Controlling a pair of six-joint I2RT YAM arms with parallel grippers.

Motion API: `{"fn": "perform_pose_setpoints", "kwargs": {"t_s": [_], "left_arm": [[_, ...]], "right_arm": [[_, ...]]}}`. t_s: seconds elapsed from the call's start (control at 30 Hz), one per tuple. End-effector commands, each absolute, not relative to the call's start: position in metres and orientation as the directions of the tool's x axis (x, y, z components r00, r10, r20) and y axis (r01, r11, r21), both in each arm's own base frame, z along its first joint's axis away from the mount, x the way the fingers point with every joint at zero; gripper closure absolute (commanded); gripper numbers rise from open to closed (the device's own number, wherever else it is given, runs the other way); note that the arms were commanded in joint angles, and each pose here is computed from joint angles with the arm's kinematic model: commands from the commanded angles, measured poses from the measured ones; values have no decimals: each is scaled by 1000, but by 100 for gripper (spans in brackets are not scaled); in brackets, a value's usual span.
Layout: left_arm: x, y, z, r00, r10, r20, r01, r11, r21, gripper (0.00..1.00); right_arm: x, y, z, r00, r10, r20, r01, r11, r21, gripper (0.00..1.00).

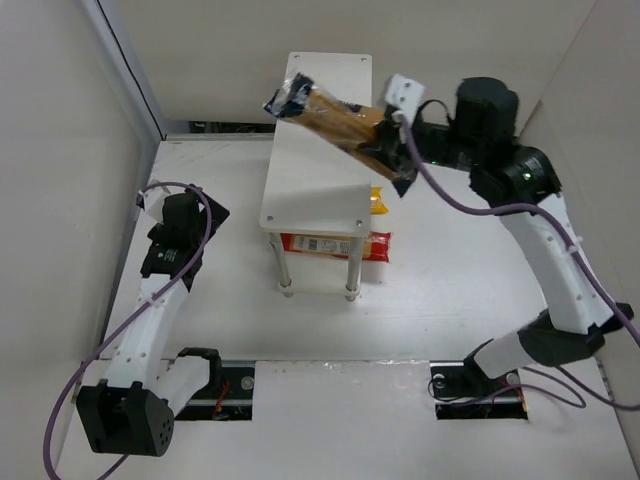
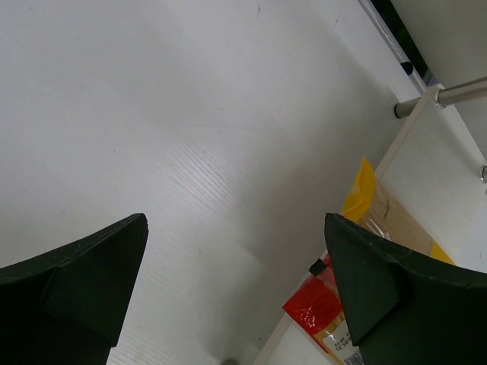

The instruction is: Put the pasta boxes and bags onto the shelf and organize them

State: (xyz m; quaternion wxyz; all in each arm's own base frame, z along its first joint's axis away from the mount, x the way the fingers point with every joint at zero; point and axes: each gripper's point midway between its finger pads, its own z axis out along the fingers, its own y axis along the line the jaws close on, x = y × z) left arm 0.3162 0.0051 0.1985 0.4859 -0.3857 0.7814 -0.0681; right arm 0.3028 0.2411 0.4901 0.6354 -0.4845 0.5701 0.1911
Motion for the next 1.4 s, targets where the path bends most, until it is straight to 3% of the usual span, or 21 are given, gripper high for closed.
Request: {"fn": "perform_pose_setpoints", "kwargs": {"t_s": [0.0,0.13,0.37,0.43,0.47,0.5,0.53,0.8,0.9,1.07,1.1,1.3,1.37], "left_arm": [[322,1,208,-202,-675,-710,-490,697,-523,0],[322,1,208,-203,-675,-710,-490,697,-523,0],[321,3,204,-197,-679,-708,-504,689,-521,0],[322,3,202,-203,-678,-706,-508,690,-516,0],[322,3,201,-203,-678,-706,-508,690,-516,0],[322,3,201,-203,-678,-706,-508,690,-516,0],[322,3,201,-203,-678,-706,-508,690,-516,0],[322,0,208,-203,-683,-702,-487,692,-532,0],[322,0,212,-201,-683,-703,-486,692,-534,0],[315,3,226,-167,-687,-708,-486,682,-547,0],[314,3,227,-160,-687,-709,-481,681,-552,0],[310,0,232,-146,-698,-701,-454,677,-580,0],[311,-2,236,-145,-700,-699,-443,678,-587,0]], "right_arm": [[291,269,525,411,-332,-849,-731,436,-525,100],[323,310,490,313,-448,-837,-726,456,-515,100],[340,319,468,211,-526,-824,-698,509,-504,99],[340,314,469,204,-533,-821,-686,521,-508,80],[340,314,469,198,-528,-826,-688,526,-501,59],[338,312,474,207,-519,-829,-682,531,-502,23],[336,310,480,217,-508,-834,-676,538,-504,0],[302,299,522,337,-382,-860,-682,532,-503,0],[305,270,531,255,-328,-910,-612,674,-414,0],[341,148,517,73,-171,-983,-296,937,-185,0],[351,134,485,-15,-128,-992,-254,960,-120,0],[358,37,387,-161,-12,-987,-9,1000,-10,0],[360,22,326,-252,105,-962,80,993,87,0]]}}
